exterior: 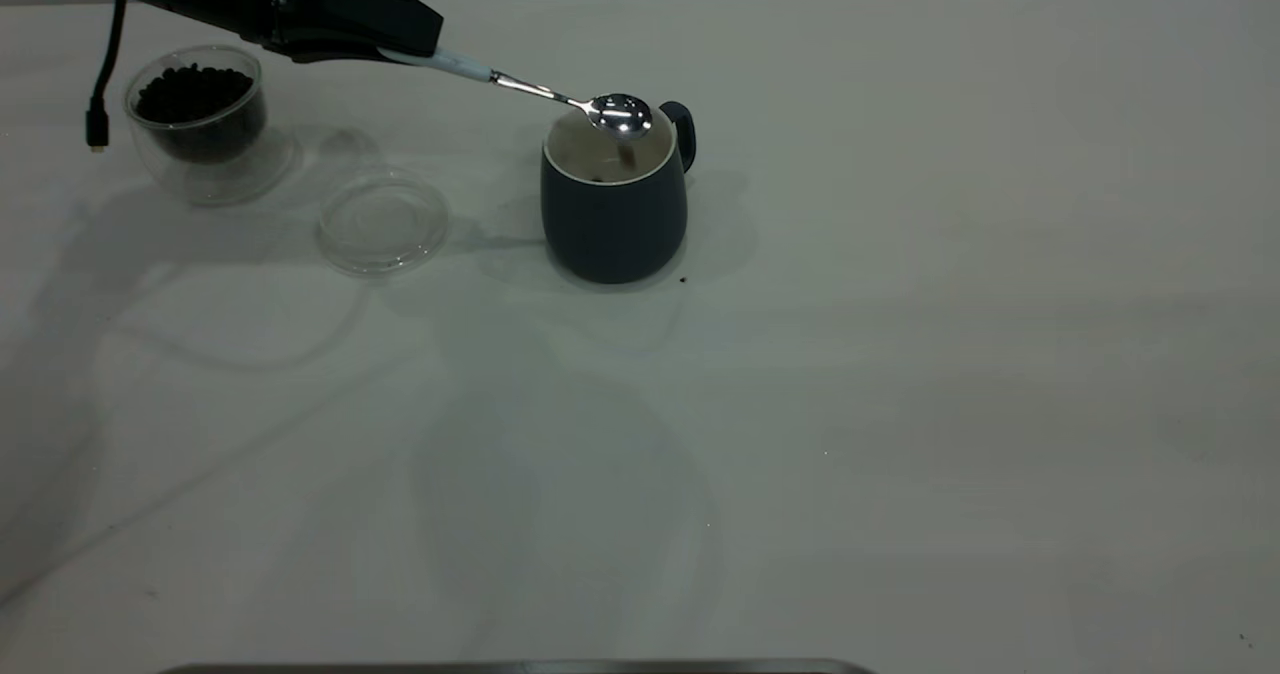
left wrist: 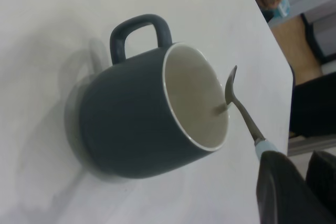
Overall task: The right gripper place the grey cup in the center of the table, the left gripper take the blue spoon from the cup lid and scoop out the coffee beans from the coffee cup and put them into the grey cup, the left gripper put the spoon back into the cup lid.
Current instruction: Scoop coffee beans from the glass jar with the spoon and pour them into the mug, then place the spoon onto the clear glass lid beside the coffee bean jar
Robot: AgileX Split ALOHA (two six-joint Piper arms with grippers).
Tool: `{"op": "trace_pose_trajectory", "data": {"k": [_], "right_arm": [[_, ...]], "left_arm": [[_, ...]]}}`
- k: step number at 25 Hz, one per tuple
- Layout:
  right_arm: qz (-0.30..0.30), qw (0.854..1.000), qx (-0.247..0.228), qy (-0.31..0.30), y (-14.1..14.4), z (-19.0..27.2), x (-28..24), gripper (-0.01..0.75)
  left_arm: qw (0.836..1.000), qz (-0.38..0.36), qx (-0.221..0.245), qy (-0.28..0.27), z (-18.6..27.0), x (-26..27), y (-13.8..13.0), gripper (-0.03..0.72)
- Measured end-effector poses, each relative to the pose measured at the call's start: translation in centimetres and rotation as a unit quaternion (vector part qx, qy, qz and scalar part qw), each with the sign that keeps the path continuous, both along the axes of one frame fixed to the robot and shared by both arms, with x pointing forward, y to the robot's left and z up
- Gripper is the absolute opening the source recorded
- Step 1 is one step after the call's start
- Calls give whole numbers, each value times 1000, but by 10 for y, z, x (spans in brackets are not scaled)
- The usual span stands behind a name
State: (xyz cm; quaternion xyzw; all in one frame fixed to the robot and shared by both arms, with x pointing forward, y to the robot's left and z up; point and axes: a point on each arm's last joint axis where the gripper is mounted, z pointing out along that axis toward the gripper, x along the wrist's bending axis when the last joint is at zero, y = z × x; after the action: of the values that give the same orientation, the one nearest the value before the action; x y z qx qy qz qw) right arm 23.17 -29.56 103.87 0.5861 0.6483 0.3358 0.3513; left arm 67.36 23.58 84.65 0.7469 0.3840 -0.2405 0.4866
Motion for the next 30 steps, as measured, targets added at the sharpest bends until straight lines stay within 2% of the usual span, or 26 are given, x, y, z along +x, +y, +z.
{"op": "trace_pose_trajectory", "data": {"k": [6, 12, 15, 23, 26, 30], "right_arm": [[0, 1000, 0, 0, 0, 0, 0, 462], [0, 1000, 0, 0, 0, 0, 0, 462], [0, 1000, 0, 0, 0, 0, 0, 462], [0, 1000, 0, 0, 0, 0, 0, 462], [0, 1000, 0, 0, 0, 0, 0, 462], [0, 1000, 0, 0, 0, 0, 0, 462]], "left_arm": [[1000, 0, -1, 1, 0, 0, -1, 129], [990, 64, -5, 124, 2, 1, 6, 129], [985, 92, -6, 143, 11, 3, 20, 129], [979, 146, -23, 142, 52, -19, 58, 129], [966, 189, -46, 167, 43, -34, 83, 129], [941, 266, -95, 185, 18, -64, 114, 129]]}}
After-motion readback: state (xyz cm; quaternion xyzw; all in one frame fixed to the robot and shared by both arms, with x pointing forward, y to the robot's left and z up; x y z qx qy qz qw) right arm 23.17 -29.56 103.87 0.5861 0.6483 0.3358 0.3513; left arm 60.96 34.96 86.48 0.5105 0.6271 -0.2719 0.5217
